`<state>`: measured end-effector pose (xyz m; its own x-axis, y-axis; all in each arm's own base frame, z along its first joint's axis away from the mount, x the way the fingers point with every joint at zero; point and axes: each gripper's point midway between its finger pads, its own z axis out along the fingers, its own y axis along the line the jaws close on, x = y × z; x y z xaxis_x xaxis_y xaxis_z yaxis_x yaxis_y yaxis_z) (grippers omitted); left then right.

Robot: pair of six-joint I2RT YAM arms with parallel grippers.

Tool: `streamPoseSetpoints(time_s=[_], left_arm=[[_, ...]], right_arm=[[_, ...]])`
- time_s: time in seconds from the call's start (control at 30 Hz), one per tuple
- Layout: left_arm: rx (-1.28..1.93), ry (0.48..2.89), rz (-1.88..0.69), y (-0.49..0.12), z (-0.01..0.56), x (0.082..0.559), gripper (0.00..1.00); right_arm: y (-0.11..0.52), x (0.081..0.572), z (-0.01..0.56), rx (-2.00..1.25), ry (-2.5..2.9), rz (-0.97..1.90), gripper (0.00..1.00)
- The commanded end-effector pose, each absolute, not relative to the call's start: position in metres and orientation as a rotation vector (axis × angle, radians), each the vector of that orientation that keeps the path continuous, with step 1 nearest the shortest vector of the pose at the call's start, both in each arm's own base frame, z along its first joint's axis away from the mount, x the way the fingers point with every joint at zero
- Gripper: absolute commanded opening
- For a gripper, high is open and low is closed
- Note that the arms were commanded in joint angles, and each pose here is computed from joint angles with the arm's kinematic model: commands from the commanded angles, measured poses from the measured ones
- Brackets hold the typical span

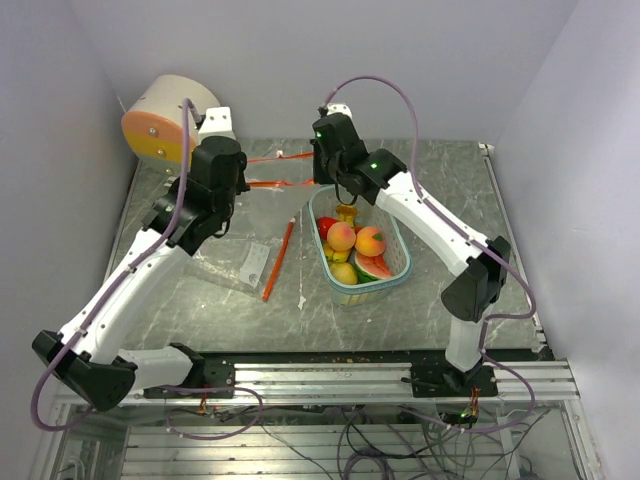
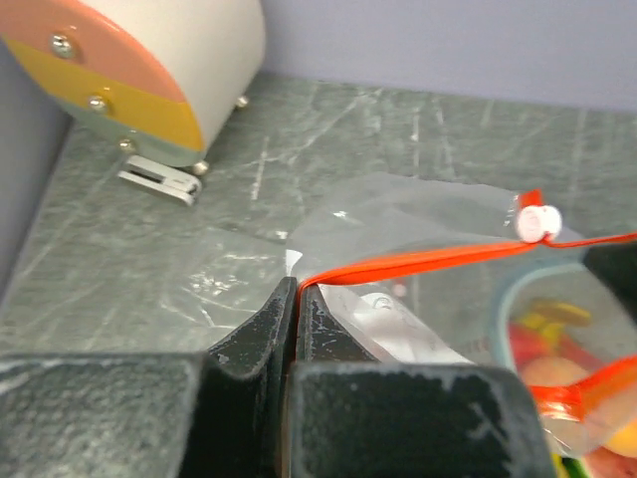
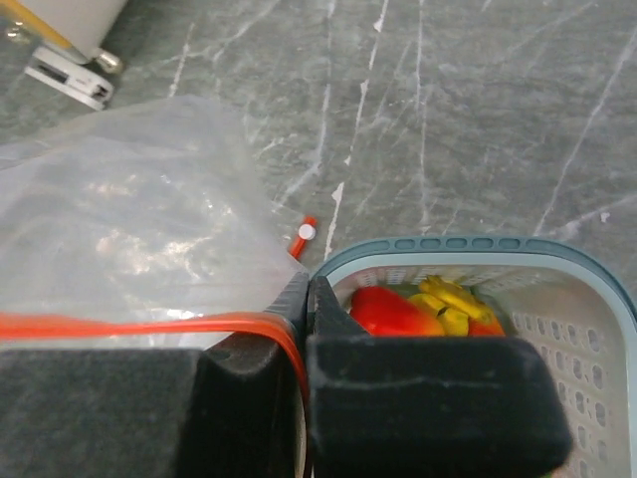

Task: Place the food in the zip-top bag and seal the zipper
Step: Open the zipper of the food storage bag.

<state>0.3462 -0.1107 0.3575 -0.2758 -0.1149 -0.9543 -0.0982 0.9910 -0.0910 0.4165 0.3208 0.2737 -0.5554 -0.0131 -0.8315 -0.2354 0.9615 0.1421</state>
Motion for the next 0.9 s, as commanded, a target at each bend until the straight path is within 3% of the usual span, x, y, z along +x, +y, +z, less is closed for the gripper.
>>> streamPoseSetpoints(time_s=[0.0,0.07,0.17,0.27,0.43,0.63,0.77,0.87], left_arm=[[-0.236,1.803,0.264,-0.062,0.375,0.341,0.07],[-0.187,1.824,0.097,-0.092,0.37,0.351,0.17],[-0.096,1.811,-0.152,-0.135,0.365,0.359,0.4],[-0.039,1.772,-0.312,-0.159,0.365,0.355,0.61],[-0.001,1.731,-0.419,-0.168,0.373,0.342,0.87],[-0.067,1.757,-0.48,-0.171,0.361,0.337,0.89],[-0.147,1.77,-0.474,-0.167,0.349,0.343,0.77],[-0.184,1.781,-0.479,-0.167,0.34,0.348,0.64]], right_arm=[[0.29,0.417,0.302,-0.138,2.097,0.243,0.0],[0.316,0.413,0.319,-0.193,2.057,0.412,0.0],[0.347,0.405,0.345,-0.255,1.995,0.599,0.0],[0.357,0.404,0.352,-0.273,1.987,0.653,0.0],[0.36,0.403,0.346,-0.265,1.995,0.671,0.0],[0.366,0.398,0.342,-0.282,2.004,0.719,0.0],[0.368,0.393,0.345,-0.305,1.985,0.748,0.0],[0.37,0.388,0.35,-0.335,1.965,0.778,0.0]])
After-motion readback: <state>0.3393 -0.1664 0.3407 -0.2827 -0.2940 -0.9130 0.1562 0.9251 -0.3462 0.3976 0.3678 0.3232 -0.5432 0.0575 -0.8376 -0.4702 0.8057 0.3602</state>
